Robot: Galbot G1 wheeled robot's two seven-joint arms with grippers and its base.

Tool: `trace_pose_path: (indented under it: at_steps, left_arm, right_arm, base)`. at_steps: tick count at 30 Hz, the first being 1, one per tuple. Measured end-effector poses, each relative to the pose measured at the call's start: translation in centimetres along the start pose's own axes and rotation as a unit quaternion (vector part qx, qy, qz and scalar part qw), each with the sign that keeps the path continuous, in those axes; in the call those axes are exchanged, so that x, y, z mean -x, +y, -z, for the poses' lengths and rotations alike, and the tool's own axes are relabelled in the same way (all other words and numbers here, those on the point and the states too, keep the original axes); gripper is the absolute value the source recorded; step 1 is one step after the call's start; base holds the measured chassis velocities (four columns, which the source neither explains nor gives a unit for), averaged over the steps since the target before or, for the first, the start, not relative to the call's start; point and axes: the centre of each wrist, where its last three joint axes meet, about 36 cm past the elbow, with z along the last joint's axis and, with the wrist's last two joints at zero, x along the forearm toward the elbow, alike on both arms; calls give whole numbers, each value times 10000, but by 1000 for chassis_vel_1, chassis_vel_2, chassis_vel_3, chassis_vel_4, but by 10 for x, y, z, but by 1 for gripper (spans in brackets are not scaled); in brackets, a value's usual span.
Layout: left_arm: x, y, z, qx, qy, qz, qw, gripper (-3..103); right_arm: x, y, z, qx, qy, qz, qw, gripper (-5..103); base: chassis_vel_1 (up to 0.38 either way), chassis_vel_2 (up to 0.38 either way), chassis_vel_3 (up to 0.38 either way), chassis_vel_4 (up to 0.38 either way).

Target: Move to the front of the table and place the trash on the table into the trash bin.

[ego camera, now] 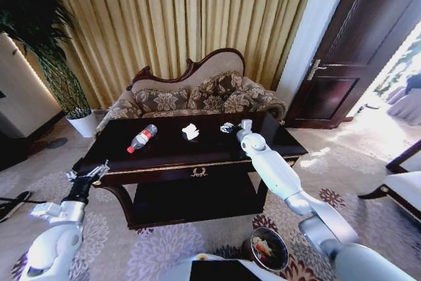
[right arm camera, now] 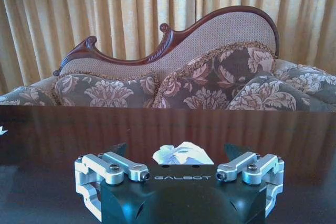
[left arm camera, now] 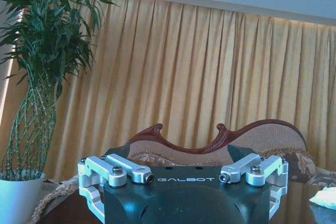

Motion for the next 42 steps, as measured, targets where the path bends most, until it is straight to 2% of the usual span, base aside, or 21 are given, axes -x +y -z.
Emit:
trace_pose_path:
  at_steps: [17,31,42]
  left_arm:
    - [-1,0,0,-8,-20,-9,10000,100]
    - [-2,1,0,7,13,-25,10000,100]
    - [-1,1,-3,-20,30,-28,10000,100]
  right_arm:
    - [6,-2,-6,-72,13,-89,9999,100]
    - [18,8,-13,-92,71,-25,9999,100]
    - [19,0,-14,-113,49,-96,9999,100]
  base:
    - [0,0,0,0]
    - [0,0,0,0]
    - [0,0,0,0]
